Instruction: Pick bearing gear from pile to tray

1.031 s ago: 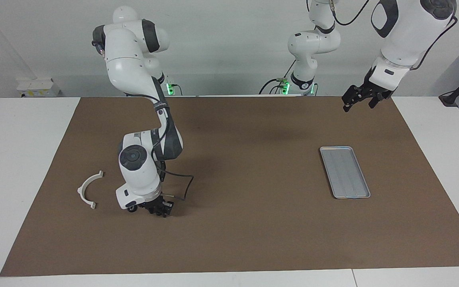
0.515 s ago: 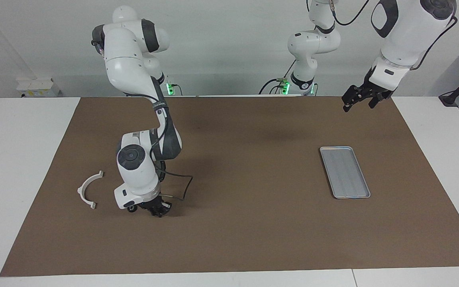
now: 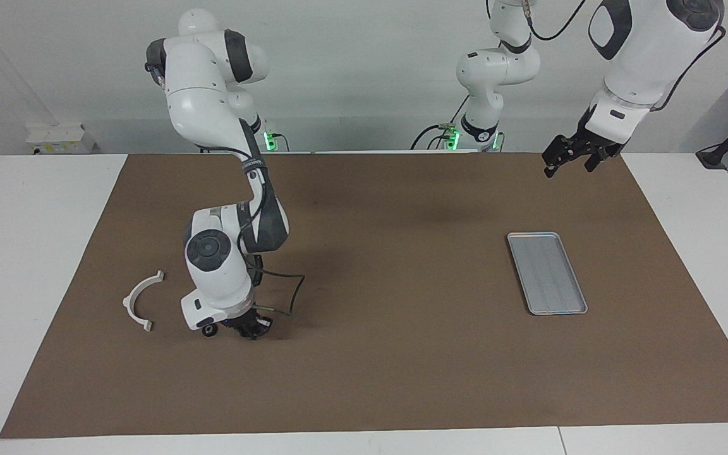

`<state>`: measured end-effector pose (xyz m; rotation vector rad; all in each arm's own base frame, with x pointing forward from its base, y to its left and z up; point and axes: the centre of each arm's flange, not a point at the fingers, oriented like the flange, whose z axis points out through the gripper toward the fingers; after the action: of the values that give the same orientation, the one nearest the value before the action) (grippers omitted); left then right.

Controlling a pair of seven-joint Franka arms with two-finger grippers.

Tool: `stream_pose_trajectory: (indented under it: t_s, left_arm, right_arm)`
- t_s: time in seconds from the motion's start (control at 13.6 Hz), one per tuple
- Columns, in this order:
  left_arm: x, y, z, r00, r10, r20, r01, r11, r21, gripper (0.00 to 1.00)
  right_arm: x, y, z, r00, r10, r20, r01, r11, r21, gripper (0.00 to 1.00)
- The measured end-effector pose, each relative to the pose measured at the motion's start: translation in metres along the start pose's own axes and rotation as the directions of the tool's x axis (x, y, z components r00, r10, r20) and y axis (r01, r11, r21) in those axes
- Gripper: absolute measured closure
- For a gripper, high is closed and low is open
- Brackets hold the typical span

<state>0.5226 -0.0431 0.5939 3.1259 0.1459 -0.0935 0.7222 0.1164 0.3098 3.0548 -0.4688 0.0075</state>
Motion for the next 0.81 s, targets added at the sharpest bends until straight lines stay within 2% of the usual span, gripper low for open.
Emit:
stream_pose_trajectory:
  t_s: [0.22,0.52,0.81]
  left_arm:
    - [0.000,0.000,0.000,1.000,0.000,0.000,0.000,1.000,0.000,0.00]
    - [0.000,0.000,0.000,1.000,0.000,0.000,0.000,1.000,0.000,0.00]
    - [0.000,0.000,0.000,1.000,0.000,0.000,0.000,1.000,0.000,0.00]
  right_arm:
    - [-0.012,0.004,-0.086,0.998,-0.031,0.055,0.033,0.999,-0.030,0.76]
    - [-0.065,-0.032,-0.193,0.991,-0.097,0.092,0.101,0.994,-0.034,0.76]
    - [-0.130,-0.111,-0.238,0.995,0.047,0.087,-0.048,0.999,0.019,0.76]
